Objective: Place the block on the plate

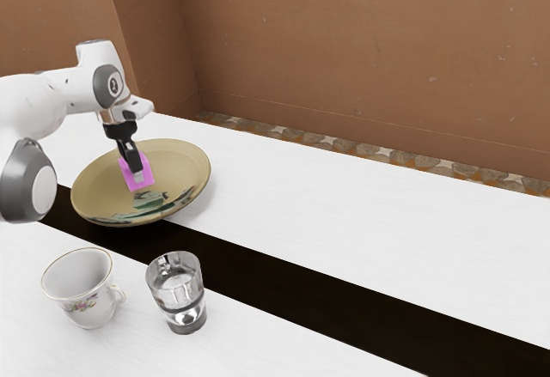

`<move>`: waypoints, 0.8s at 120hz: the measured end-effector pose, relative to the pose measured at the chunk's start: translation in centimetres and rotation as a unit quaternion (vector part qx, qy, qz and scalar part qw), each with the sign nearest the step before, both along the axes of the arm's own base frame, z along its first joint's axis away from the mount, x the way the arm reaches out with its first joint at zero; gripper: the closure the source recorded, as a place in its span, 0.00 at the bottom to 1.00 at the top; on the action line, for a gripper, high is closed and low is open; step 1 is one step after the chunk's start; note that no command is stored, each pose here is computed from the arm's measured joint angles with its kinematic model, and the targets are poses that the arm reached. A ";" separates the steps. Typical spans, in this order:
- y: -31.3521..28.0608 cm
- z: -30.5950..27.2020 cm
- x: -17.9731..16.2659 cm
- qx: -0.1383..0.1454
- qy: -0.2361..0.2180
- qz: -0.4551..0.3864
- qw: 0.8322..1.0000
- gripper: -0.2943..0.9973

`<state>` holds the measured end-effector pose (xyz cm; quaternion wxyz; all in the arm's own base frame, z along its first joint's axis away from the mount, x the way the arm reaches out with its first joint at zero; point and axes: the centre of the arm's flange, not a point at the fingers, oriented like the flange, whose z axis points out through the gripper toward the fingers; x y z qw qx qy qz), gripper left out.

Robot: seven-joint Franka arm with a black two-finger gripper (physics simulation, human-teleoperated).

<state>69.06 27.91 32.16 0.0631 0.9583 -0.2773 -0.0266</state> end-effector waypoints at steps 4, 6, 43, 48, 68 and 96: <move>0.0 0.0 0.0 0.000 0.000 -0.001 1.000 0.37; 0.0 0.0 0.0 0.000 0.000 -0.001 1.000 0.36; -1.5 4.1 0.4 0.004 -0.026 -0.014 1.000 0.26; -2.7 6.0 0.7 0.005 -0.037 -0.023 0.999 0.25; -12.0 11.2 -0.1 -0.007 -0.046 -0.073 0.996 0.24; -27.5 19.9 -3.4 -0.013 -0.057 -0.165 0.985 0.23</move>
